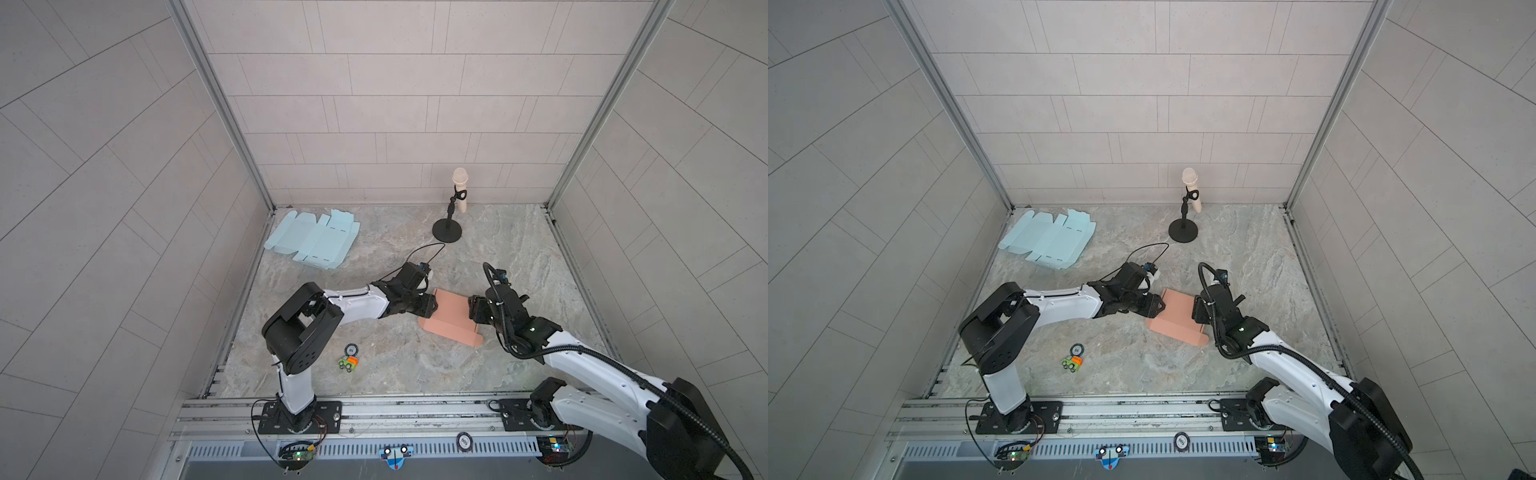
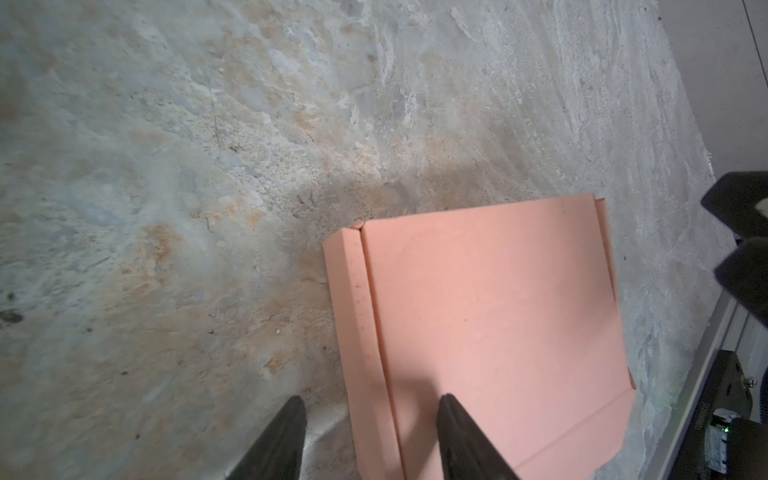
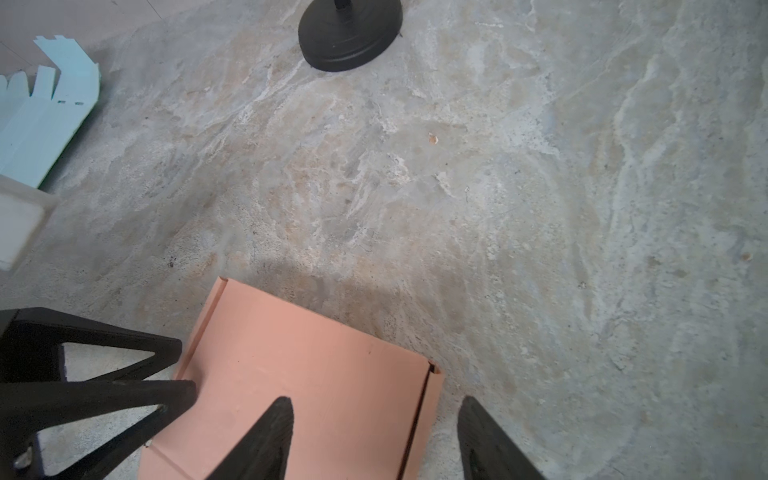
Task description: Fold the paper box
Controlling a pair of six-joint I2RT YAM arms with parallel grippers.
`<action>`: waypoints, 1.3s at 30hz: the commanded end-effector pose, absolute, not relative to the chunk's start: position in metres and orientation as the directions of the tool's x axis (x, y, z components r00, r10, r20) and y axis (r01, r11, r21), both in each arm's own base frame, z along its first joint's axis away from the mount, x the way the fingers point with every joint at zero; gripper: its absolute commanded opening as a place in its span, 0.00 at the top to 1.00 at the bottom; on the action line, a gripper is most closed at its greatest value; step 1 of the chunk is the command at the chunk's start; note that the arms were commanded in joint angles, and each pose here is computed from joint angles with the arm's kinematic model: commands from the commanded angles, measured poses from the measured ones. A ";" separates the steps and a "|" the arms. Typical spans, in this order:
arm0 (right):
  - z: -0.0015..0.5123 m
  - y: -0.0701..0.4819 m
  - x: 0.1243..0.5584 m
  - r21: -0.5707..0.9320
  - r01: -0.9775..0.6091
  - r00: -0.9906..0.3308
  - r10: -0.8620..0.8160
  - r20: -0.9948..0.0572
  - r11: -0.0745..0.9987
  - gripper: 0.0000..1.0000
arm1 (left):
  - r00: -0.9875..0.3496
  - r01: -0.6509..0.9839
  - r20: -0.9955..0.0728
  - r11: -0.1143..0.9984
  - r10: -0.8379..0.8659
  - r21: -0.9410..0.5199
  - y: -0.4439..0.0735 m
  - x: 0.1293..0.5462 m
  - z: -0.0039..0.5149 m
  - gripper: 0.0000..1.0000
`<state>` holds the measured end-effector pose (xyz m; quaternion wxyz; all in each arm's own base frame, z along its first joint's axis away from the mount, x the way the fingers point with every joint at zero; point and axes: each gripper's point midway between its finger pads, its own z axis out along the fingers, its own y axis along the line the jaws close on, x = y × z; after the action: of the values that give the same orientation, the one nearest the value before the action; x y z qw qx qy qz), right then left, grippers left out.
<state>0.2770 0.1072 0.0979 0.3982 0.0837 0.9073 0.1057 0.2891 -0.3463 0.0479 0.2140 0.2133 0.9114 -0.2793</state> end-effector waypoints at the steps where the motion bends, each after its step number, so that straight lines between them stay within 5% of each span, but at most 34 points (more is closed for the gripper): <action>1: 0.079 0.103 0.263 0.292 0.102 -0.718 0.274 -0.640 0.951 0.33 | -0.819 0.510 -0.497 0.760 0.287 -0.403 -0.342 0.282 0.038 0.47; 39: 0.065 0.178 0.297 0.427 -0.073 -0.807 0.198 -0.556 0.901 0.39 | -0.844 0.432 -0.517 0.750 0.141 -0.500 -0.318 0.290 0.047 0.65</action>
<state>0.2902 0.1611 0.0525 0.2976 0.0418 0.9348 0.1893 0.2992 -0.3222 0.0492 0.2381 0.1508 0.9026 -0.3253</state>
